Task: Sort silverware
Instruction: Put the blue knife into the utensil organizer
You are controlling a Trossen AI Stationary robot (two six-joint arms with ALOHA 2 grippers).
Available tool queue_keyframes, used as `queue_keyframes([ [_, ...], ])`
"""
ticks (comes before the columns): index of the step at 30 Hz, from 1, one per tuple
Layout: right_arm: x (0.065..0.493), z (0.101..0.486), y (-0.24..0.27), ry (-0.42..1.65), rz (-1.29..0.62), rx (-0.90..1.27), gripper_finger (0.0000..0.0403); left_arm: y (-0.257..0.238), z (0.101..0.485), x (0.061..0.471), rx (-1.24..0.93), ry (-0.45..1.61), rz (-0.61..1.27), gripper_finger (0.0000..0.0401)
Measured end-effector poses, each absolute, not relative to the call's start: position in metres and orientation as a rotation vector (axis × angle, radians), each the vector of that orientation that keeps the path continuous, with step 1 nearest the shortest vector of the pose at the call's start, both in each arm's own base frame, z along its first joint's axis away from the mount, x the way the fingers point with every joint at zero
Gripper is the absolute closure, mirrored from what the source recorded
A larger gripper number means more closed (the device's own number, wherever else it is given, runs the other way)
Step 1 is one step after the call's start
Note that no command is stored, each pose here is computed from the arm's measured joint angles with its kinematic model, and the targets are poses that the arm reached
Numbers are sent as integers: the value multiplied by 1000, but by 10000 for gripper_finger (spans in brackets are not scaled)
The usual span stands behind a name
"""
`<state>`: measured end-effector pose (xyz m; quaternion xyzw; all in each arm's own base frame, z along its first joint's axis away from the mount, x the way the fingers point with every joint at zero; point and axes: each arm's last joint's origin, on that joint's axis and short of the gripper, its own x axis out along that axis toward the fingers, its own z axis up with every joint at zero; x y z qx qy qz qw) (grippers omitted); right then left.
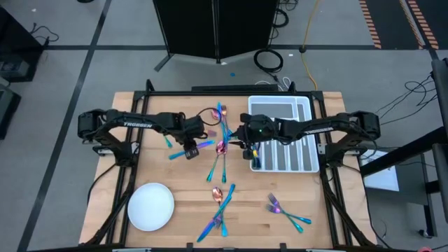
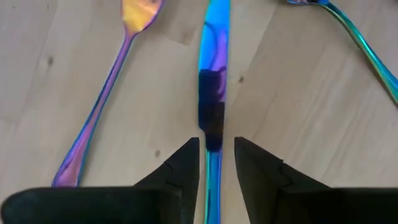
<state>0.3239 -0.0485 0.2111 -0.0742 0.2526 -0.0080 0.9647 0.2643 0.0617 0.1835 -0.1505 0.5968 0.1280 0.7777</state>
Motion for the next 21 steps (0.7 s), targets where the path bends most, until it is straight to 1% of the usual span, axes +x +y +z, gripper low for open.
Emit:
queue_keyframes([
  [4,313,220,-56,546,-31,-190,289,54,184,266,-289,1292,240,296],
  [8,301,224,-68,601,-60,-192,289,49,181,267,-241,1289,264,296],
  [15,288,233,-85,614,-108,-211,289,39,160,259,-257,1290,269,296],
  [21,283,233,-96,626,-139,-217,289,39,156,255,-255,1312,282,296],
])
